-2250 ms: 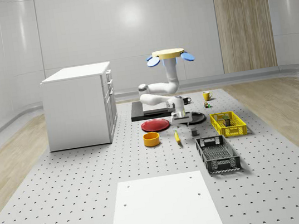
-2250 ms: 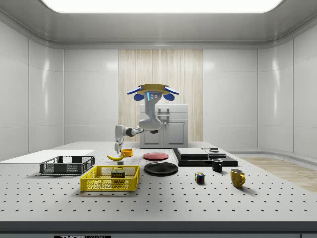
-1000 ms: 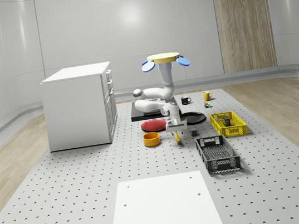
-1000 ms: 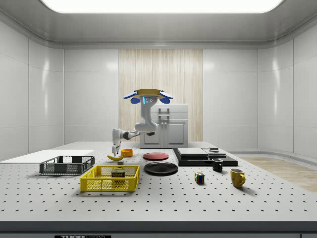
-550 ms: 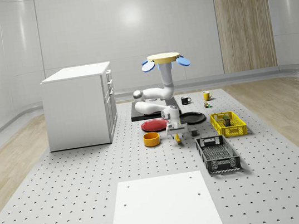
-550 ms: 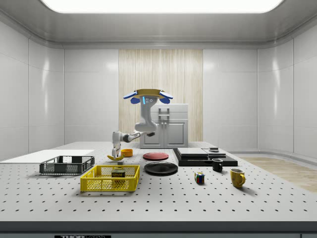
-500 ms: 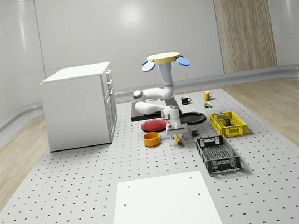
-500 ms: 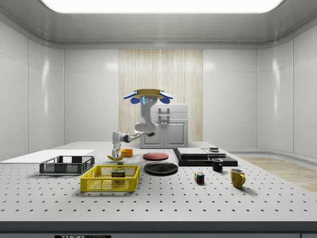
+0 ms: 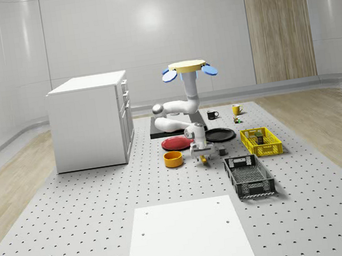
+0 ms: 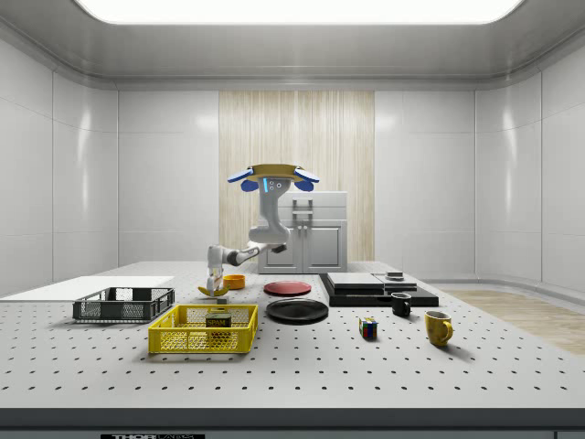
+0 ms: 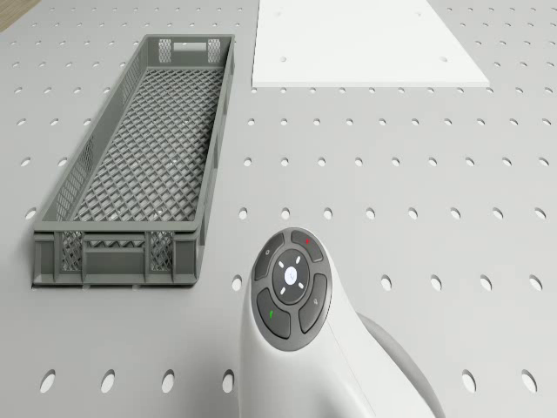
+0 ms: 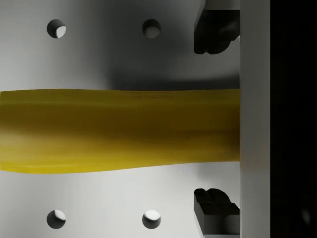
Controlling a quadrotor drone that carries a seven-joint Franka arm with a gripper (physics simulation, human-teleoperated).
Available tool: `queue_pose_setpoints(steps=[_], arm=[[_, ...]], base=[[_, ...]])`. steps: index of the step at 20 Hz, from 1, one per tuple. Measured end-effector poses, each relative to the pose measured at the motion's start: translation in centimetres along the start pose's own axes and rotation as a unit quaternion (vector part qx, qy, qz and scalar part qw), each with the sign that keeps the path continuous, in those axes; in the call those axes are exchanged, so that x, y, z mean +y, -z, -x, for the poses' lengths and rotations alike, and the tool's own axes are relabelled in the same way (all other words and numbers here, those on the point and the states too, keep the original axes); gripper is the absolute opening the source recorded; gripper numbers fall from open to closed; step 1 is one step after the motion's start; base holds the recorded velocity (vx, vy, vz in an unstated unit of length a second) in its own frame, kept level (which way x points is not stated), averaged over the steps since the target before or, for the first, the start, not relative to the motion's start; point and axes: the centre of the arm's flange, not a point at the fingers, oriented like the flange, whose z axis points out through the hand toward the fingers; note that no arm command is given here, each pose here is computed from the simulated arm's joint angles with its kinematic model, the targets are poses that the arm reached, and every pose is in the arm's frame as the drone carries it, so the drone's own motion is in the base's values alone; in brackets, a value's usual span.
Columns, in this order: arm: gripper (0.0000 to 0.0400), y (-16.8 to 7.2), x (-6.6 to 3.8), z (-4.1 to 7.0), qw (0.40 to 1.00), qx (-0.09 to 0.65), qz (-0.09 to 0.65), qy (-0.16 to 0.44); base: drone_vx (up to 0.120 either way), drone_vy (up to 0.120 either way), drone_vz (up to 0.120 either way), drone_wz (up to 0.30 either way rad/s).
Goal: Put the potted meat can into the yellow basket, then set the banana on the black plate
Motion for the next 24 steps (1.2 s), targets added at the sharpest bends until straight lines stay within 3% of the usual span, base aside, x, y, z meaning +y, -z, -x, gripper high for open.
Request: queue_pose_setpoints(steps=[2, 5, 8, 12, 20, 24], arm=[[0.04, -0.3, 0.0, 0.0, 1.0, 0.0, 0.0, 0.0], [0.0268, -0.5, 0.0, 0.0, 1.0, 0.0, 0.0, 0.0], [0.0206, -0.6, 0.0, 0.0, 1.0, 0.0, 0.0, 0.0], [0.0198, 0.2, 0.0, 0.0, 1.0, 0.002, 0.001, -0.007], [0.0197, 2.0, 0.0, 0.0, 1.0, 0.003, 0.001, 0.0], [0.0197, 2.3, 0.0, 0.0, 1.0, 0.004, 0.002, 0.002]], base=[[0.0, 0.0, 0.0, 0.0], [0.0, 0.0, 0.0, 0.0], [0.0, 0.0, 0.0, 0.0], [0.0, 0.0, 0.02, 0.0], [0.0, 0.0, 0.12, 0.0], [-0.05, 0.09, 0.11, 0.0]])
